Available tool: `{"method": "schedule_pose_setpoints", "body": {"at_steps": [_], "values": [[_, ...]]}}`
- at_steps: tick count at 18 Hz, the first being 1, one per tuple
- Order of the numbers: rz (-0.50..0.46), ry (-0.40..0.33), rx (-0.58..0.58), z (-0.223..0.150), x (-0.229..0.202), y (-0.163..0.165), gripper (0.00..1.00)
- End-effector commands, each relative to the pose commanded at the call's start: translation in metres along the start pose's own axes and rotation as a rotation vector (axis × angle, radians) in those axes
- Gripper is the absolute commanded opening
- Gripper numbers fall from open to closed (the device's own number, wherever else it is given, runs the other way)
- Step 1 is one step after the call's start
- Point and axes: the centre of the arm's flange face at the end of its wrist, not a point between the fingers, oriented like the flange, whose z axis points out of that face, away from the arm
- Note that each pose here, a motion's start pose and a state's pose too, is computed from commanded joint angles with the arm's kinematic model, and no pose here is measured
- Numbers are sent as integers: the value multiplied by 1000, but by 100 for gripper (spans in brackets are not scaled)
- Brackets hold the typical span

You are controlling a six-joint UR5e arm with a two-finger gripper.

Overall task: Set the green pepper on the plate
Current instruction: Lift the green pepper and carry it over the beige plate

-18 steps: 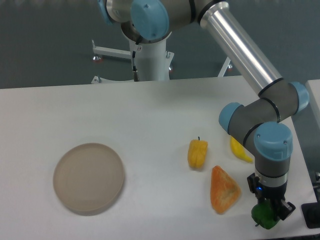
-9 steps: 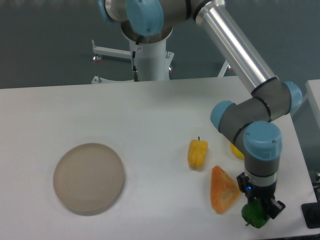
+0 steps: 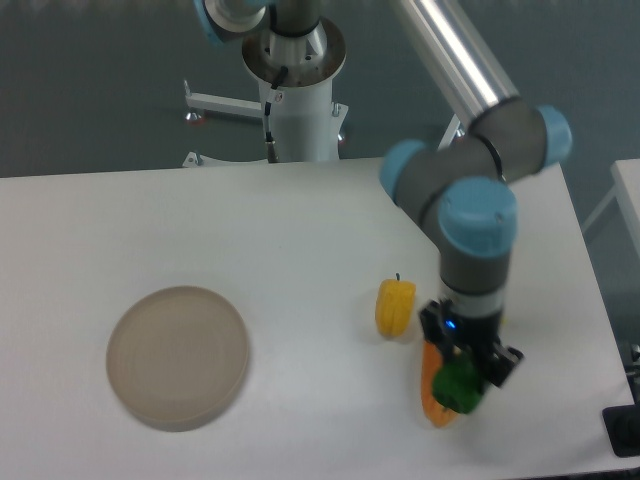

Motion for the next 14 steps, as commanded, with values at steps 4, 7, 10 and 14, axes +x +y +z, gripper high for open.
{"method": "schedule_pose_setpoints", "body": {"at_steps": [4, 7, 10, 14], "values": [[-109, 44, -4, 1, 65, -35, 30], [-207, 74, -11, 6, 114, -64, 30], [-321, 93, -7, 6, 149, -88, 30], [-443, 118, -12, 14, 194, -118, 30]]}}
